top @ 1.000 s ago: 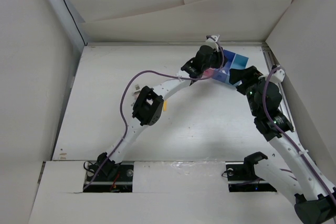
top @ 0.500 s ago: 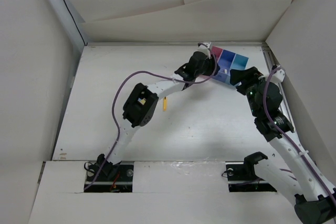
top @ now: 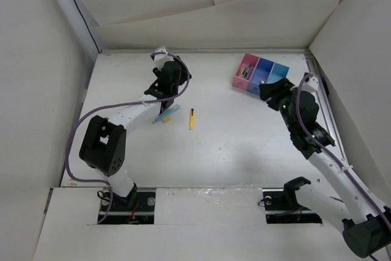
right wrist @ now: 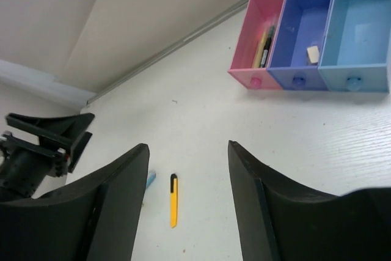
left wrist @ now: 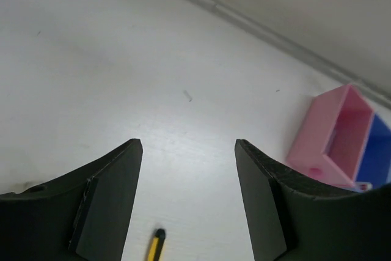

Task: Sort the stationery into containers
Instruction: Pick up the stationery from the center of the board.

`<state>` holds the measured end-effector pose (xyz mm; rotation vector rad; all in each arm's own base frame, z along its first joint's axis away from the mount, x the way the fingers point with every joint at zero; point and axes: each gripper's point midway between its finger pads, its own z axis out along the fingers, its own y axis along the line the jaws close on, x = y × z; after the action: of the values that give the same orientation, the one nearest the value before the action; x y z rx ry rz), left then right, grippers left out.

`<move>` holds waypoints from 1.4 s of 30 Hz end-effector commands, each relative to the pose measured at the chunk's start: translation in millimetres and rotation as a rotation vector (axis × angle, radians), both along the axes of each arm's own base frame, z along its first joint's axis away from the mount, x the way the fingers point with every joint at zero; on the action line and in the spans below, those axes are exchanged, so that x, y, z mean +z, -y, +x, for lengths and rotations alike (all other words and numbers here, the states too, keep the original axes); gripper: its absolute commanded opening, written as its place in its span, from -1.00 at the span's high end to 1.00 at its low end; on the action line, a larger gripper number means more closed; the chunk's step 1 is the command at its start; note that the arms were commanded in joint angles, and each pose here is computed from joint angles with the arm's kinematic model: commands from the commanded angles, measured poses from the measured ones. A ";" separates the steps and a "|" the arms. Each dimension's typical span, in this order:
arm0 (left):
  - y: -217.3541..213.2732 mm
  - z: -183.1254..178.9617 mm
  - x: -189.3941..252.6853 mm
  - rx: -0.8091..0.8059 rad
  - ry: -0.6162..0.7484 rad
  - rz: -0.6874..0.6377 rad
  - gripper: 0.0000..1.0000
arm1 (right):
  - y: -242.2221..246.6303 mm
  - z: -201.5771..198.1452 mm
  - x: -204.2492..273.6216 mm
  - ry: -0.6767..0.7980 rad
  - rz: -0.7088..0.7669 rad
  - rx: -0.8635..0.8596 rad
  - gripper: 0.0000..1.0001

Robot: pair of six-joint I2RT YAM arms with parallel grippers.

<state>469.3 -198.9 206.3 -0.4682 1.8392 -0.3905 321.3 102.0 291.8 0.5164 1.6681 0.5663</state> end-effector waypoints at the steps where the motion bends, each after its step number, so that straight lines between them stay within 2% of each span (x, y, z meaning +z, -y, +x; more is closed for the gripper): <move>1: -31.7 -26.8 -46.9 0.130 -0.122 0.124 -0.18 | -11.3 1.4 11.7 0.044 -0.005 0.042 -0.25; 3: -48.6 -32.8 -56.9 0.160 -0.144 0.122 -0.18 | -18.9 3.8 8.3 0.030 -0.010 0.065 -0.32; 8: -73.5 -35.5 -71.8 0.193 -0.187 0.117 -0.18 | -30.0 6.6 5.3 0.017 -0.035 0.090 -0.34; 16: -82.1 -40.1 -87.5 0.208 -0.217 0.177 -0.16 | -34.7 8.7 3.1 0.008 -0.042 0.090 -0.37; 22: -90.6 -32.3 -101.7 0.233 -0.263 0.216 0.07 | -39.2 10.3 -3.0 -0.008 -0.049 0.100 -0.37; 34: -100.3 -31.1 -115.1 0.265 -0.288 0.256 0.10 | -41.6 11.3 -1.6 -0.008 -0.051 0.100 -0.37; 38: -103.5 -31.1 -130.8 0.260 -0.330 0.280 0.22 | -39.8 11.9 -1.8 -0.006 -0.061 0.092 -0.37; 42: -102.3 -32.1 -133.4 0.252 -0.332 0.276 0.47 | -39.8 11.9 -1.8 -0.006 -0.061 0.092 -0.37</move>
<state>430.6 -98.3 61.1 -0.5861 2.1107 0.1229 328.0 139.3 255.4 0.4067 1.8095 0.5500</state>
